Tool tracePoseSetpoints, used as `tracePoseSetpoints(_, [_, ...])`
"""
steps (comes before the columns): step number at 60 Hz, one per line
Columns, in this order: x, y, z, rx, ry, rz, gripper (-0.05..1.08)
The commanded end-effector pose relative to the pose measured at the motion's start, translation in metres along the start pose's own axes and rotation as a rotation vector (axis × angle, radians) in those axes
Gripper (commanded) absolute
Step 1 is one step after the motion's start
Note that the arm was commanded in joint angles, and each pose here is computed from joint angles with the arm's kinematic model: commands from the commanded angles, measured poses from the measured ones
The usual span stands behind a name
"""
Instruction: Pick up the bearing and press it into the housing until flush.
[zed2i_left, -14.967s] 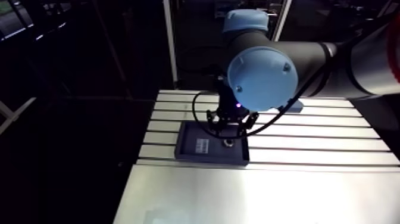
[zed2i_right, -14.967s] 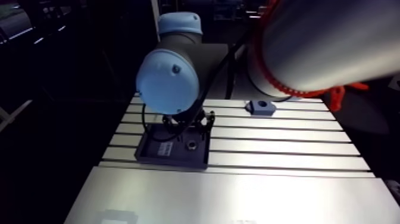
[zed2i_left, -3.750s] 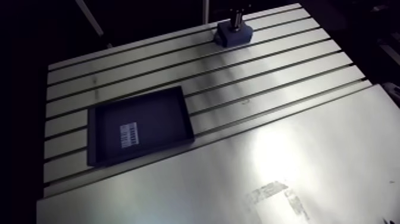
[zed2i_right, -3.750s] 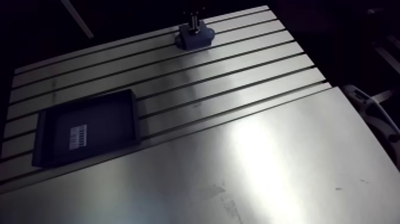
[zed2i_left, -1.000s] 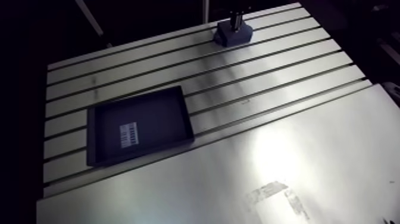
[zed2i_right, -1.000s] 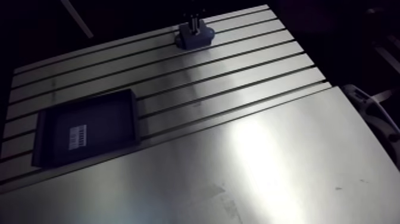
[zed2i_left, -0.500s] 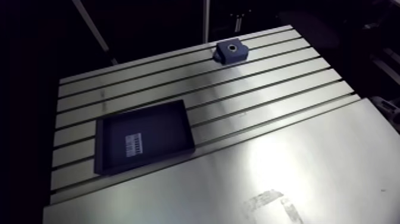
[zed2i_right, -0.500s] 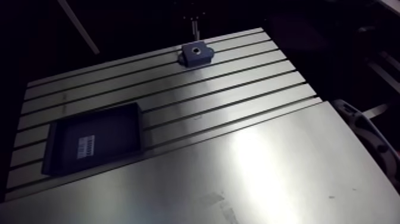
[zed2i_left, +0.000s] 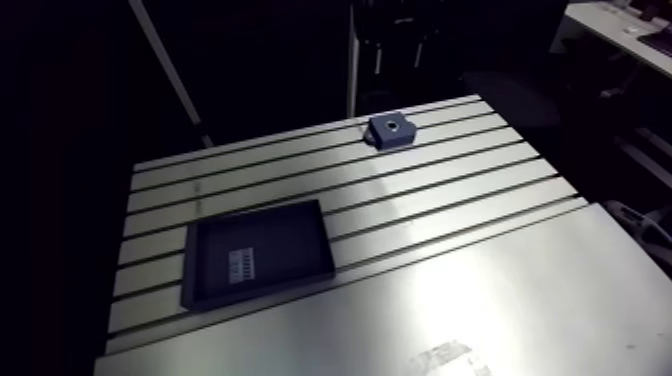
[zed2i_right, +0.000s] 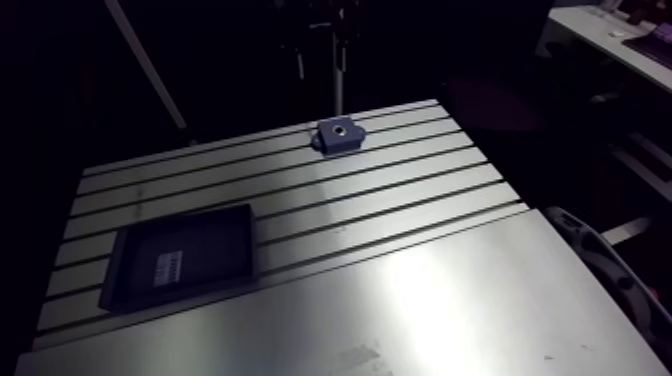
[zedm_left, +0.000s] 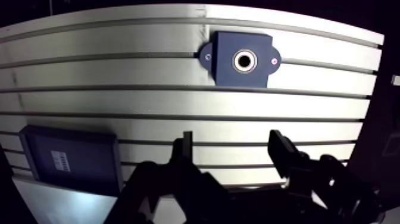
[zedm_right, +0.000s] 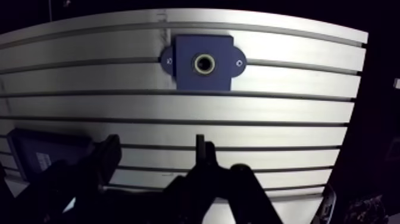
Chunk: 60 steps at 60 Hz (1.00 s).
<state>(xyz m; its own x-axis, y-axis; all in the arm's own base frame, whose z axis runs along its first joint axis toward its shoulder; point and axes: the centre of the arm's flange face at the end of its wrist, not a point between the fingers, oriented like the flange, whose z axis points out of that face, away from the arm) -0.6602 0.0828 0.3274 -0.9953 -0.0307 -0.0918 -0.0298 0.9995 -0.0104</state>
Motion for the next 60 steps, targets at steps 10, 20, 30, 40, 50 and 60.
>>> tracePoseSetpoints(10, [-0.109,-0.051,-0.104,-0.001,0.035,0.004,0.00])
tracePoseSetpoints(20, [-0.143,-0.054,-0.125,-0.003,0.071,0.024,0.00])
tracePoseSetpoints(30, [-0.168,-0.037,-0.145,-0.013,0.097,0.144,0.00])
tracePoseSetpoints(40, [-0.176,-0.043,-0.142,-0.005,0.090,0.163,0.00])
tracePoseSetpoints(50, [-0.169,-0.055,-0.140,0.003,0.091,0.137,0.01])
tracePoseSetpoints(60, [-0.161,-0.091,-0.142,-0.006,0.098,0.059,0.01])
